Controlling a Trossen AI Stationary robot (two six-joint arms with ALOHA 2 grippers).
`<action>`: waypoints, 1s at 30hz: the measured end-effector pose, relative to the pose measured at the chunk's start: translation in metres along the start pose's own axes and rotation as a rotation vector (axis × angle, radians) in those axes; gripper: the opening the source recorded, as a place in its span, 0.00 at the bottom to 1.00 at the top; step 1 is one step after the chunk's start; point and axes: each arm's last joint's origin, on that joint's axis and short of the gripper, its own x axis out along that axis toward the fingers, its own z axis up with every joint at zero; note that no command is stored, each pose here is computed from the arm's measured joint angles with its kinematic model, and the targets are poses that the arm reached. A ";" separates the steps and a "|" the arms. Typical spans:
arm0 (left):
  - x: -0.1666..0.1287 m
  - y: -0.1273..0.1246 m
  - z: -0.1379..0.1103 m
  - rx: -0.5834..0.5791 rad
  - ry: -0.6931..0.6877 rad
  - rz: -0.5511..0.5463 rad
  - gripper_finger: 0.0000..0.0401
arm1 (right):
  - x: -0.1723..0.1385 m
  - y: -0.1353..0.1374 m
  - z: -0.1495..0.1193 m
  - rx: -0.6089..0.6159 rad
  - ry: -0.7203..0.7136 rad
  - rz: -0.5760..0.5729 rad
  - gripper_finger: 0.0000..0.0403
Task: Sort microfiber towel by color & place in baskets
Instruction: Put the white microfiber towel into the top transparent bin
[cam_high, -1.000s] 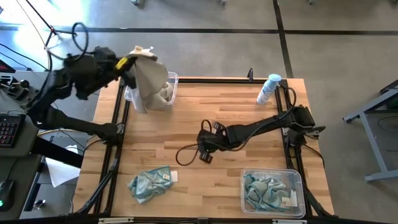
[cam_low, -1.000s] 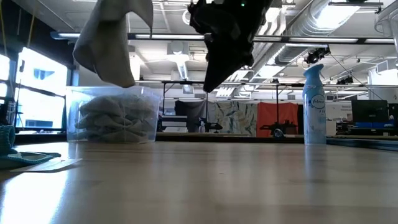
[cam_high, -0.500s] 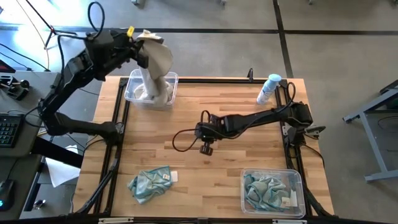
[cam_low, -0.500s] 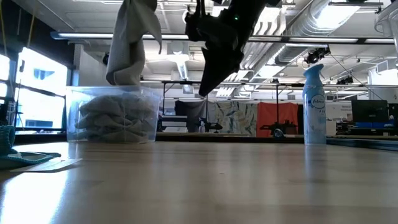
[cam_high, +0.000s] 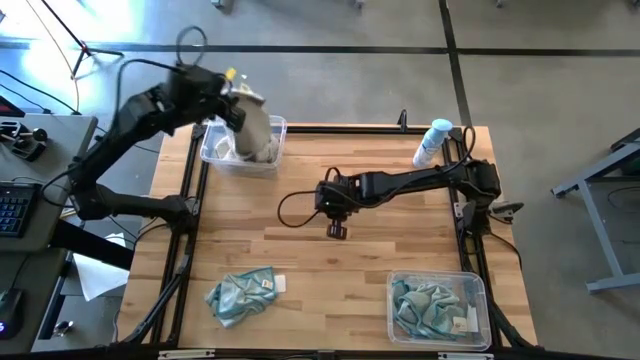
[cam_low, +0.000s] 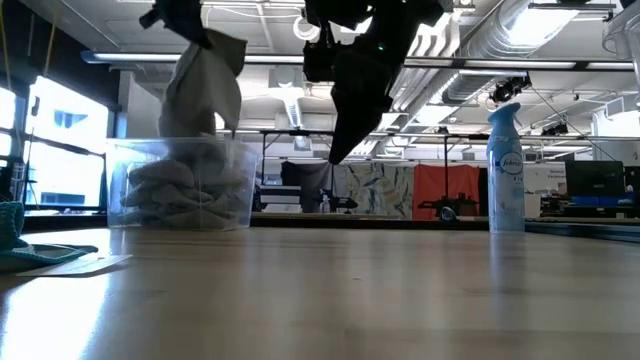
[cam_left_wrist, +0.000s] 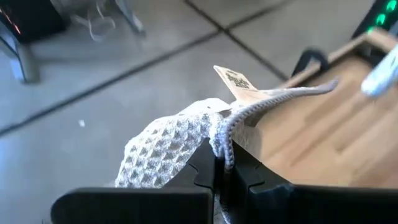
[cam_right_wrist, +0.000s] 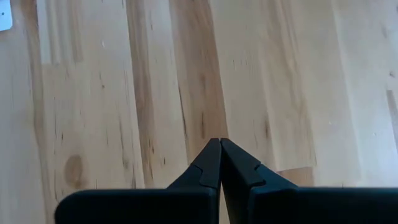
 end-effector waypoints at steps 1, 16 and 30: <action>0.006 -0.001 -0.005 -0.004 0.025 0.001 0.00 | 0.000 -0.002 0.000 0.001 0.003 0.008 0.00; 0.095 0.008 -0.076 -0.116 0.263 0.356 0.00 | 0.000 -0.005 0.005 0.141 -0.042 0.034 0.00; 0.103 0.019 -0.051 0.173 0.087 0.431 0.00 | 0.000 -0.005 0.008 0.377 -0.072 0.022 0.00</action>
